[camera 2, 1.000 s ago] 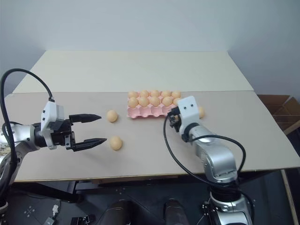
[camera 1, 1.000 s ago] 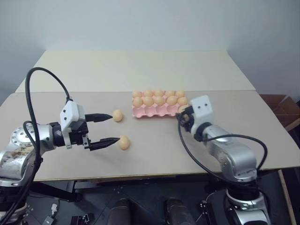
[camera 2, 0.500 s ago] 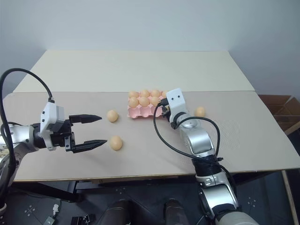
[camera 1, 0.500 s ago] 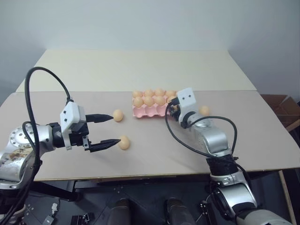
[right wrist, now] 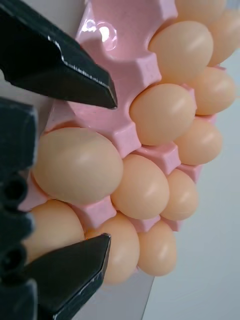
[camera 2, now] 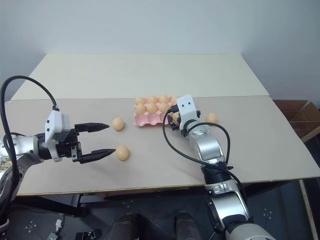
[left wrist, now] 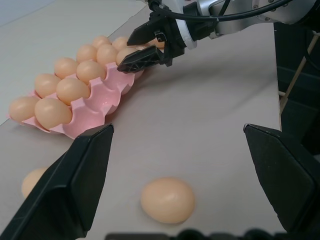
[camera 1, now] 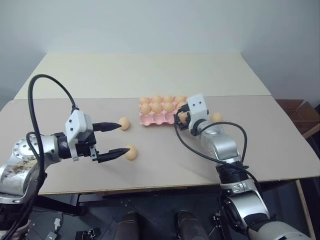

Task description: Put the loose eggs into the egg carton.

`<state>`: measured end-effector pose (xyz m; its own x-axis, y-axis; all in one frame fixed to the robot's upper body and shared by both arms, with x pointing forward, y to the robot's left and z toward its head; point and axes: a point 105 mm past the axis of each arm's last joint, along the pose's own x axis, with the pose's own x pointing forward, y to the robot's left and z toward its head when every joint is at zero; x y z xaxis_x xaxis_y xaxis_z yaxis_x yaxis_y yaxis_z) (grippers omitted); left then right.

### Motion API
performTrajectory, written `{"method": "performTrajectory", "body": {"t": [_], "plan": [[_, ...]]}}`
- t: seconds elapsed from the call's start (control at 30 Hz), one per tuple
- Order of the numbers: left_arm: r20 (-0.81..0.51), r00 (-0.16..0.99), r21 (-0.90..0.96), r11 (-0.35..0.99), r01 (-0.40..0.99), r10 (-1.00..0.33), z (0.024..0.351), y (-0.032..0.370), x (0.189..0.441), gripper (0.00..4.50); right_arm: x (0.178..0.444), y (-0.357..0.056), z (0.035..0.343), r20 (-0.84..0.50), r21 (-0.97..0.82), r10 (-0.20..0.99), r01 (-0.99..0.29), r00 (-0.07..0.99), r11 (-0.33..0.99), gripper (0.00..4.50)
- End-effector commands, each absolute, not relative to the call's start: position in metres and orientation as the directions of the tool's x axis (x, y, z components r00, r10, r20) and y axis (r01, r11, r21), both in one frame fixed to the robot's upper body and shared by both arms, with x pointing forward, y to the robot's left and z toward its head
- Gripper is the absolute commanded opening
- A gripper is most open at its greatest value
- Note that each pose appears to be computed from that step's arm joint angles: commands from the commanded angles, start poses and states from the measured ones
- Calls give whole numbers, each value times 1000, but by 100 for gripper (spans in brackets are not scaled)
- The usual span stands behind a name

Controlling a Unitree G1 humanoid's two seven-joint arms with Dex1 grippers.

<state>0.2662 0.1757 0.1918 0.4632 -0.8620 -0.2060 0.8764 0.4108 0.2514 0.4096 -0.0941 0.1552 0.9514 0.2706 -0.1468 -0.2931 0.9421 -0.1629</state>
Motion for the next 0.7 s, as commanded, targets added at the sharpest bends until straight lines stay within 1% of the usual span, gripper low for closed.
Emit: {"method": "performTrajectory", "body": {"t": [0.03, 0.07, 0.2, 0.3, 0.37, 0.43, 0.57, 0.7], "plan": [[-165, 480, 277, 426, 861, -862, 199, 170, 266, 450, 395, -105, 191, -18, -136, 260, -260, 965, 956, 446], [-159, 486, 278, 433, 857, -859, 199, 169, 266, 450, 392, -107, 194, -7, -133, 257, -256, 966, 958, 446], [-139, 492, 278, 443, 852, -859, 200, 160, 267, 450, 364, -127, 202, 28, -114, 214, -209, 977, 971, 446], [-140, 476, 269, 430, 862, -868, 199, 154, 268, 450, 347, -141, 198, 18, -81, 151, -149, 988, 986, 446], [-155, 450, 274, 399, 875, -880, 198, 147, 268, 450, 338, -155, 197, 13, -76, 76, -75, 997, 994, 446], [-174, 401, 275, 347, 897, -899, 198, 140, 267, 450, 334, -165, 198, 9, -86, 23, -22, 1000, 996, 446], [-200, 346, 284, 284, 916, -917, 197, 129, 268, 450, 337, -173, 199, -1, -109, -7, 6, 1000, 994, 446], [-215, 310, 290, 243, 926, -926, 197, 119, 275, 450, 342, -178, 197, -45, -48, 50, -52, 998, 998, 446]]}}
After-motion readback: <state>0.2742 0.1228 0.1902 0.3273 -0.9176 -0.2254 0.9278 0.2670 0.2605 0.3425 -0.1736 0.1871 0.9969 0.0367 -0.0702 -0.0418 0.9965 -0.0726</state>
